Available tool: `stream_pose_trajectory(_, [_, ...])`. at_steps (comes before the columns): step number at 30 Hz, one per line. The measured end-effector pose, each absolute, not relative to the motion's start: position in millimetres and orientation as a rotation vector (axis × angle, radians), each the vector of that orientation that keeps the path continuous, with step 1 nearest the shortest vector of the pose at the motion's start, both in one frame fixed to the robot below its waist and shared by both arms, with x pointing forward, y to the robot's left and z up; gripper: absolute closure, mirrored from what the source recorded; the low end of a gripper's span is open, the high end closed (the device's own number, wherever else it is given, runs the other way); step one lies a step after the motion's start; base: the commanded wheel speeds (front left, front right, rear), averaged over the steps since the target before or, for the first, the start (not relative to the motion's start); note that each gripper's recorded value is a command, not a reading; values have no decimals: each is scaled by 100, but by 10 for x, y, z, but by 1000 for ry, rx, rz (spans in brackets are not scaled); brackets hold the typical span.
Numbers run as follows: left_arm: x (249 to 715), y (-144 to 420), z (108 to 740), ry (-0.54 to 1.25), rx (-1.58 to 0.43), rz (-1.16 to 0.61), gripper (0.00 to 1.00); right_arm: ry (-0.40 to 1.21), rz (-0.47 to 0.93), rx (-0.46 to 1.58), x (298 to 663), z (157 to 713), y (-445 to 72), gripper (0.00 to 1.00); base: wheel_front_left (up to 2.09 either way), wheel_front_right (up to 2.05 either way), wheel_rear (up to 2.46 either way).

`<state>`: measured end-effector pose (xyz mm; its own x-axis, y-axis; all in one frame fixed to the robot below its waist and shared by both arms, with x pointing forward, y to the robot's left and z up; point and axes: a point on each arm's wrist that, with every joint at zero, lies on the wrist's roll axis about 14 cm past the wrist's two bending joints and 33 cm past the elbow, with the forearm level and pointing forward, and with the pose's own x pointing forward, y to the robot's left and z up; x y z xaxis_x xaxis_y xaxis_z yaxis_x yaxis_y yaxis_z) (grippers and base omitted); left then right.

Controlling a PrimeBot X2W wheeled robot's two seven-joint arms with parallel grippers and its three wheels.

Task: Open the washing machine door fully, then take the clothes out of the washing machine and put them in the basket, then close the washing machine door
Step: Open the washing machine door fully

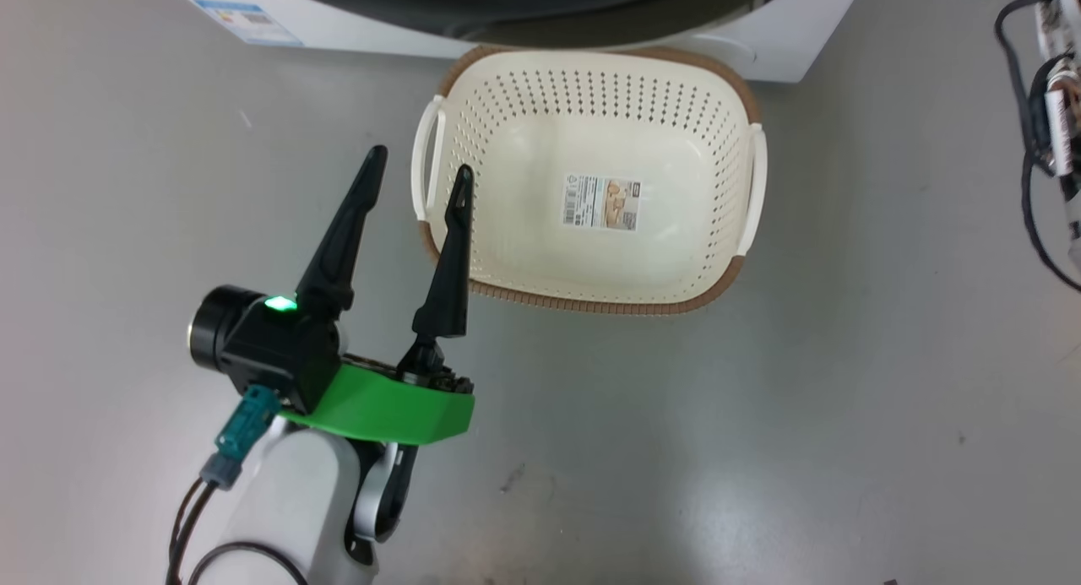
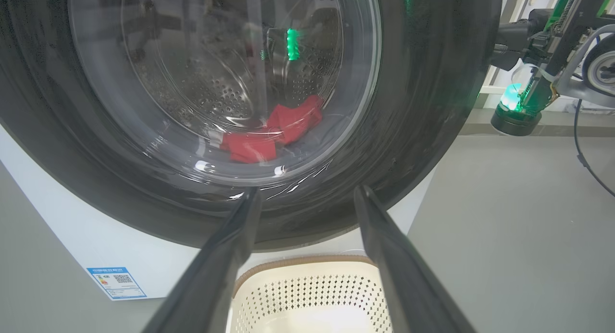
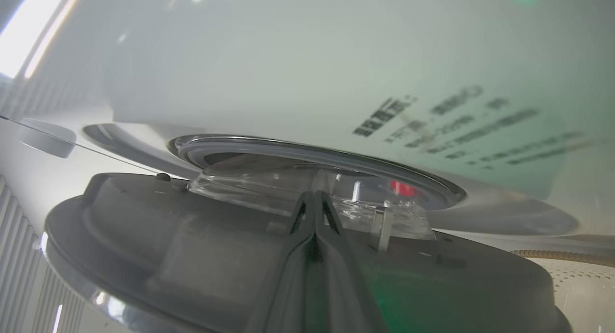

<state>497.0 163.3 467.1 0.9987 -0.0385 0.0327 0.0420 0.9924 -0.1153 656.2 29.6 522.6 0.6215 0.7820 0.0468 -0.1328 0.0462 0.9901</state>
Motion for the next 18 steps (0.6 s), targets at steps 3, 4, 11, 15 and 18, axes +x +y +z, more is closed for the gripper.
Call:
stream_pose_trajectory(3, [4957, 1627, 4739, -44, -117, -43, 0, 617, 768, 1348, 6488, 5246, 302, 100, 0, 0, 0])
stream_pose_trajectory(4, [4952, 1627, 4762, -49, -117, -43, 0, 621, 770, 1346, 6462, 5255, 306, 100, 0, 0, 0])
stream_pose_trajectory(11, [4887, 1656, 4887, -71, -122, -32, 0, 644, 787, 1348, 6256, 5329, 350, 100, 0, 0, 0])
stream_pose_trajectory(15, [4836, 1653, 4930, -76, -128, -34, 0, 664, 797, 1341, 6115, 5349, 378, 100, 0, 0, 0])
stream_pose_trajectory(18, [4793, 1650, 4954, -78, -133, -32, 0, 678, 810, 1328, 6012, 5380, 400, 100, 0, 0, 0])
